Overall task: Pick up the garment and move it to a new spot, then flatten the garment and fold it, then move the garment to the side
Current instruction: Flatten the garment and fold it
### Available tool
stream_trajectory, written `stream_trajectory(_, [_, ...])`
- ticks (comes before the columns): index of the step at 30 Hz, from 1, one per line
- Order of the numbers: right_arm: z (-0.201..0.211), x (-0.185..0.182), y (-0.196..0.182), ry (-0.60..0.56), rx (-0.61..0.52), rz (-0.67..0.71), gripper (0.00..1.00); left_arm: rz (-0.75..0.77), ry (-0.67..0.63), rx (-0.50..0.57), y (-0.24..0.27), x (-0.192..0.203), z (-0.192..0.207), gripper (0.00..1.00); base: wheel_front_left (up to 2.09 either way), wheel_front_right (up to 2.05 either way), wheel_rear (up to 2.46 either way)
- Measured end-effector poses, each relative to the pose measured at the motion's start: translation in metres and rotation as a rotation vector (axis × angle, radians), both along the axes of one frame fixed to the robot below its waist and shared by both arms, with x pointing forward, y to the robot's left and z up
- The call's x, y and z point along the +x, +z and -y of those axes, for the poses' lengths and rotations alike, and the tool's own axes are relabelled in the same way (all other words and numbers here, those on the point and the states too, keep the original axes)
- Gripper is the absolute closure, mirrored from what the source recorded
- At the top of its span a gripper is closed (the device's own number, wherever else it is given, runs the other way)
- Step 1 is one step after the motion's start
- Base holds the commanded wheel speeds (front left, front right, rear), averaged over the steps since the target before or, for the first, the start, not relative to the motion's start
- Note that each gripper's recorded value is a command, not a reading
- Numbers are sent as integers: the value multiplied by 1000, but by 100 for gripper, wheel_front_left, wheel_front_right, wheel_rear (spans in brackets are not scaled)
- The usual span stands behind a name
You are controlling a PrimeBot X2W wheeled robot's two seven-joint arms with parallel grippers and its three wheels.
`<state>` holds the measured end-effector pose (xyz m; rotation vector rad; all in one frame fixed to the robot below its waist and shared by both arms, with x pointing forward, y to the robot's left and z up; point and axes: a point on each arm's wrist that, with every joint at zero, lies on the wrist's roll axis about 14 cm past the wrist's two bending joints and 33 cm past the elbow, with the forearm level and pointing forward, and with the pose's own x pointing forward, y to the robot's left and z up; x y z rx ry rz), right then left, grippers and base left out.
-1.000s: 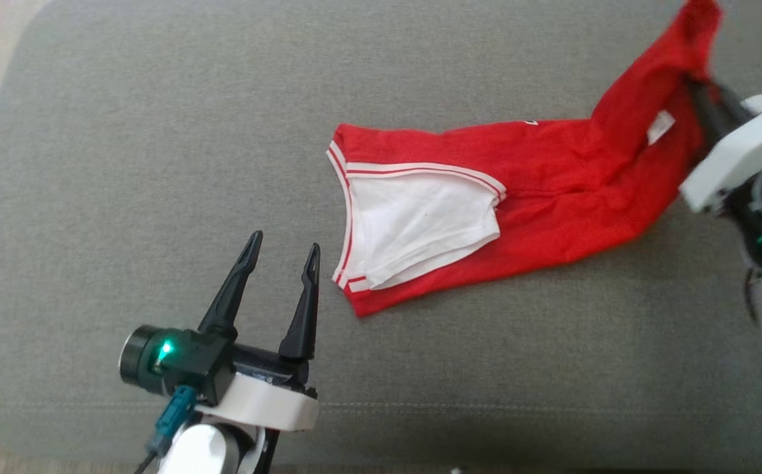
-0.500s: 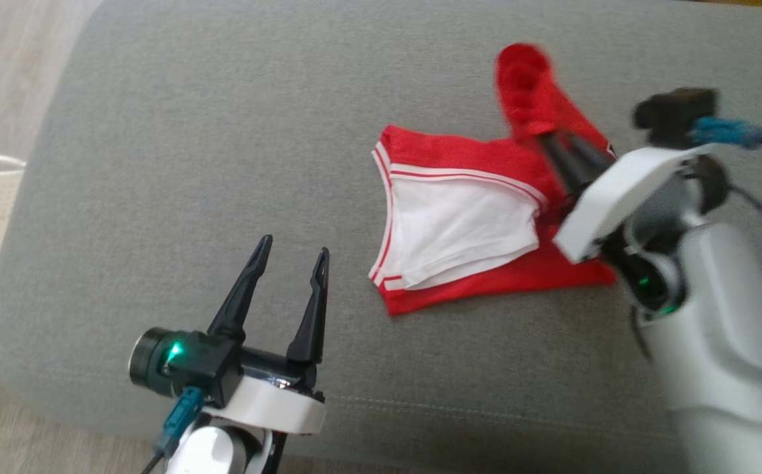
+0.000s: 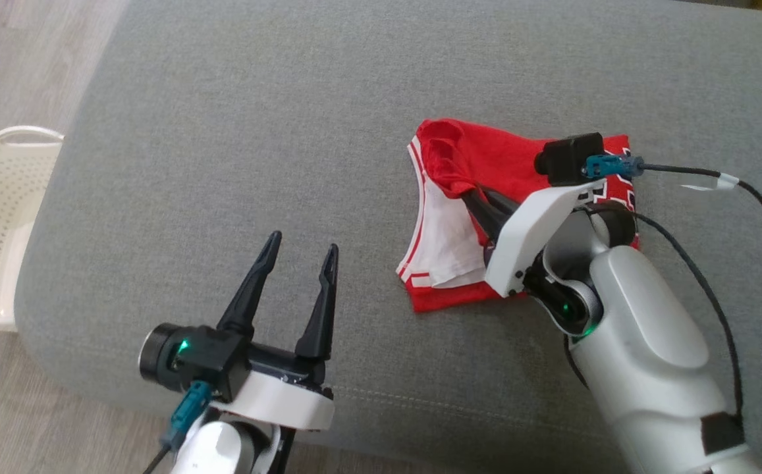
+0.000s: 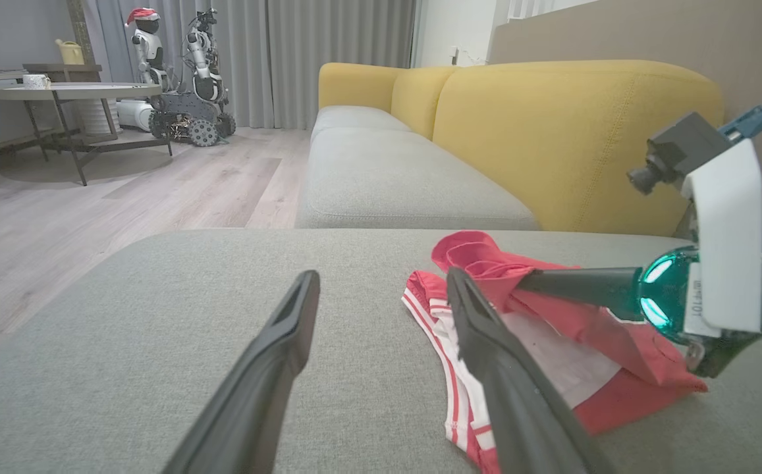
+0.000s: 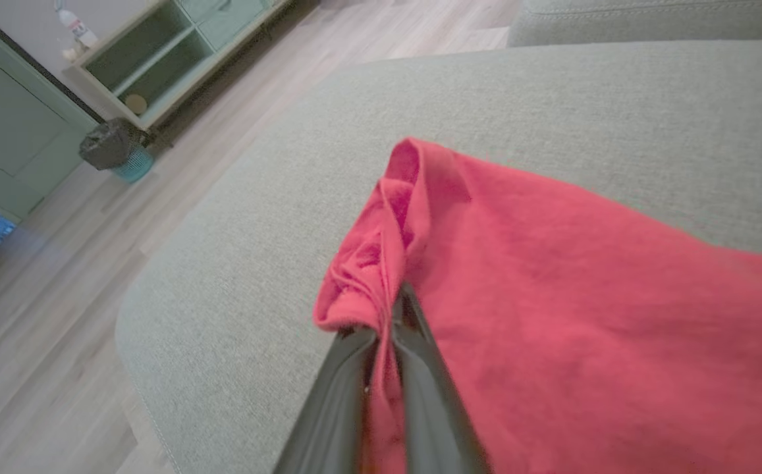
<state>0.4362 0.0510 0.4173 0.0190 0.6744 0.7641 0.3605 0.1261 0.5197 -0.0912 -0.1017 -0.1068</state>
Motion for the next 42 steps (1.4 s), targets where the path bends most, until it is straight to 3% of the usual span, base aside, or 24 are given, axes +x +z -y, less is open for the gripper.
stream_trajectory(1, [-2, 1, 0, -3, 9, 0, 55, -3, -1, 0, -1, 0, 0, 0, 0, 0, 0])
stream_trajectory(2, [-4, 2, 0, -5, 17, 4, 0, -5, 0, 0, -2, 0, 0, 0, 0, 0, 0])
stream_trajectory(11, [-10, 19, 43, -95, 275, 27, 0, -17, -19, -9, -6, 5, 7, 0, 0, 0, 0])
stream_trajectory(14, [5, 31, 55, -143, 293, 83, 0, -14, -31, -11, -5, 6, 11, 0, 0, 0, 0])
stream_trajectory(21, [86, 62, 99, -291, 264, 366, 0, 12, -55, -12, 2, 10, 18, 0, 0, 0, 0])
stream_trajectory(28, [123, 20, 99, -318, 233, 566, 0, 26, -19, -46, 9, 1, 10, 0, 0, 0, 0])
stream_trajectory(34, [158, -7, 94, -454, 272, 624, 0, 57, -6, -49, 18, -2, 7, 0, 0, 0, 0])
stream_trajectory(42, [160, -54, 89, -476, 212, 662, 0, 96, 32, -44, 31, -19, -2, 0, 0, 0, 0])
